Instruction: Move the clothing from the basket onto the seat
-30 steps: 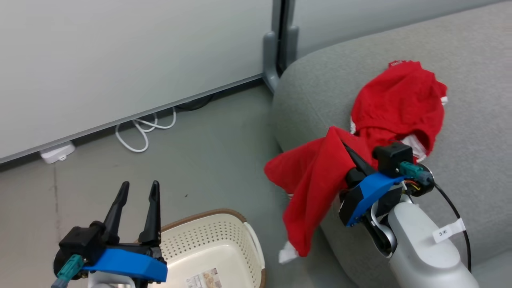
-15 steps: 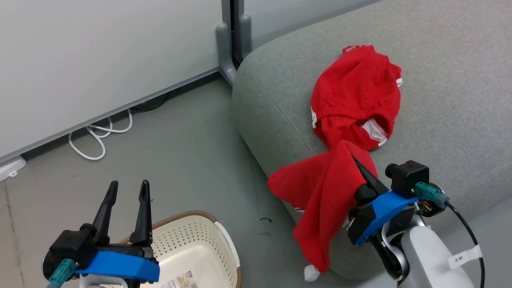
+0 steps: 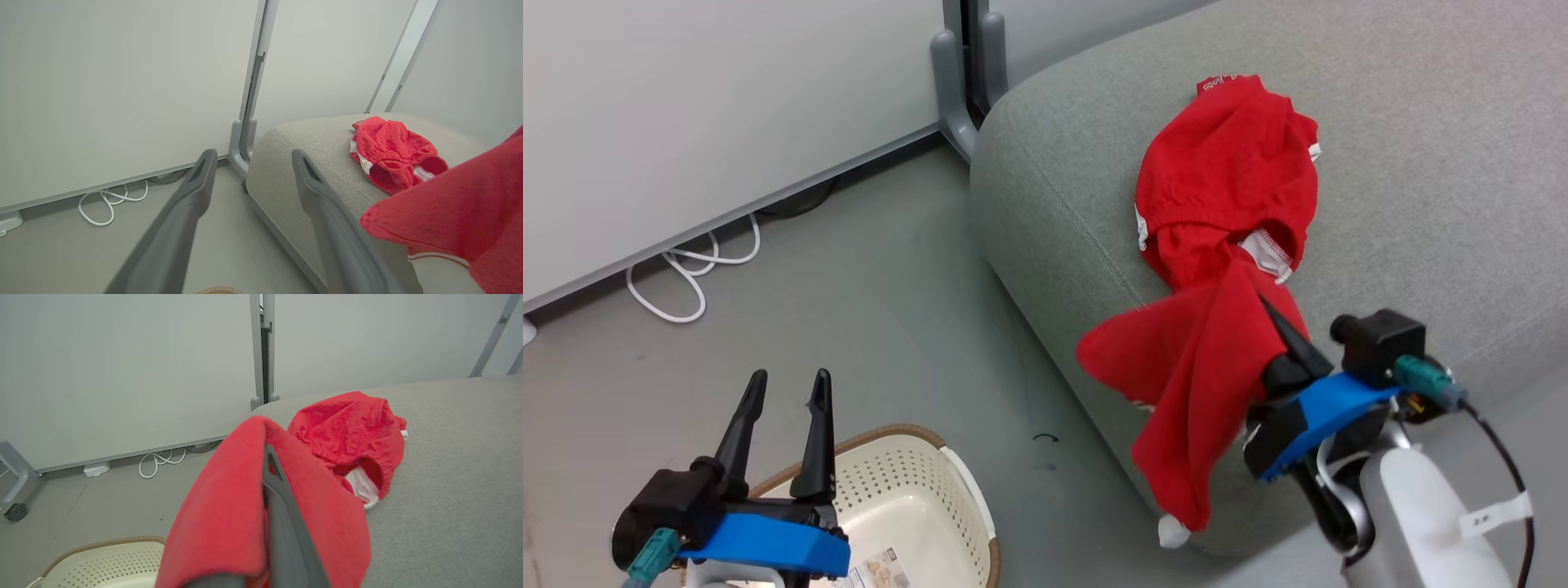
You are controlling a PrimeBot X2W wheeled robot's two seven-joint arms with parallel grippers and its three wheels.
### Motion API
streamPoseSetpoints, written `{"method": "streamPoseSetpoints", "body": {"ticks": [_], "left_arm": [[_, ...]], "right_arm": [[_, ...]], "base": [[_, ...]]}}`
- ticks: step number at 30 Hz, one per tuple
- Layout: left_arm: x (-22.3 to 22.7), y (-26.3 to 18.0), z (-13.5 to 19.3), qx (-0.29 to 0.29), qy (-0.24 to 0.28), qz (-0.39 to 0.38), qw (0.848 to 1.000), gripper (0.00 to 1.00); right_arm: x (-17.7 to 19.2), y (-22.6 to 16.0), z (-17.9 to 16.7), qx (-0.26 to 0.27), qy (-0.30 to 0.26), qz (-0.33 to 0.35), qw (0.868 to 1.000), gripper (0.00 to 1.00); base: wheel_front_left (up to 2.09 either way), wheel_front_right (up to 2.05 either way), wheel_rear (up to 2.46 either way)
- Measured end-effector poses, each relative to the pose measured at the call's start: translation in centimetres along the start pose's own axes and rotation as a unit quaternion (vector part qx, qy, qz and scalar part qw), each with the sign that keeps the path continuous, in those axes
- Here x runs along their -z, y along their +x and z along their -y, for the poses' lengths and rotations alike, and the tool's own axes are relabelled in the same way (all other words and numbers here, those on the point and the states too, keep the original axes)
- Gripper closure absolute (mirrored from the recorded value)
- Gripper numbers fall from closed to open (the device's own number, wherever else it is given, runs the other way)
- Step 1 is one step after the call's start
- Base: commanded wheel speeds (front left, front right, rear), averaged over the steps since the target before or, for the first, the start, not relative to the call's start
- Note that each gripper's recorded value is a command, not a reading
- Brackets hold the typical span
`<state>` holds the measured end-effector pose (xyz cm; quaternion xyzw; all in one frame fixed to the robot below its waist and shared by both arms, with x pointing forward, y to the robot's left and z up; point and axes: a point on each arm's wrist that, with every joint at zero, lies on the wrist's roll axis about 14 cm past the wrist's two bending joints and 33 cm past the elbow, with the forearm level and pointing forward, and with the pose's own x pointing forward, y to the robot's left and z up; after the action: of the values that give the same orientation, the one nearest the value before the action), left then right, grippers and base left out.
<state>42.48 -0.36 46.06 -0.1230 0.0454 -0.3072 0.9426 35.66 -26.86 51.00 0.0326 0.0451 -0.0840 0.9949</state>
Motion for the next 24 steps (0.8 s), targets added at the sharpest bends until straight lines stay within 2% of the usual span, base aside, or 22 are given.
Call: {"method": "streamPoseSetpoints", "body": {"ticks": [6, 8, 13, 20, 24], "left_arm": [[0.7, 0.6, -0.3, 0.007, -0.003, -0.006, 1.0, 0.0], [0.9, 1.0, -0.6, 0.01, -0.003, -0.006, 1.0, 0.0], [1.4, 2.5, -1.1, 0.026, -0.003, -0.006, 1.0, 0.0], [2.8, 5.0, -2.4, 0.048, 0.0, -0.016, 0.999, 0.0], [4.4, 6.0, -3.5, 0.056, -0.006, -0.03, 0.998, 0.0]], "right_arm": [[-4.0, 2.5, 1.8, 0.019, -0.016, 0.039, 0.999, 1.0], [-6.0, 3.7, 2.0, 0.018, -0.002, 0.061, 0.998, 1.0], [-10.9, 6.9, 5.1, 0.04, -0.043, 0.09, 0.994, 1.0], [-16.8, 11.4, 9.4, 0.09, -0.099, 0.132, 0.982, 1.0], [-18.4, 13.5, 12.0, 0.132, -0.126, 0.151, 0.971, 1.0]], "base": [[0.0, 0.0, 0.0], [0.0, 0.0, 0.0], [0.0, 0.0, 0.0], [0.0, 0.0, 0.0], [0.0, 0.0, 0.0]]}}
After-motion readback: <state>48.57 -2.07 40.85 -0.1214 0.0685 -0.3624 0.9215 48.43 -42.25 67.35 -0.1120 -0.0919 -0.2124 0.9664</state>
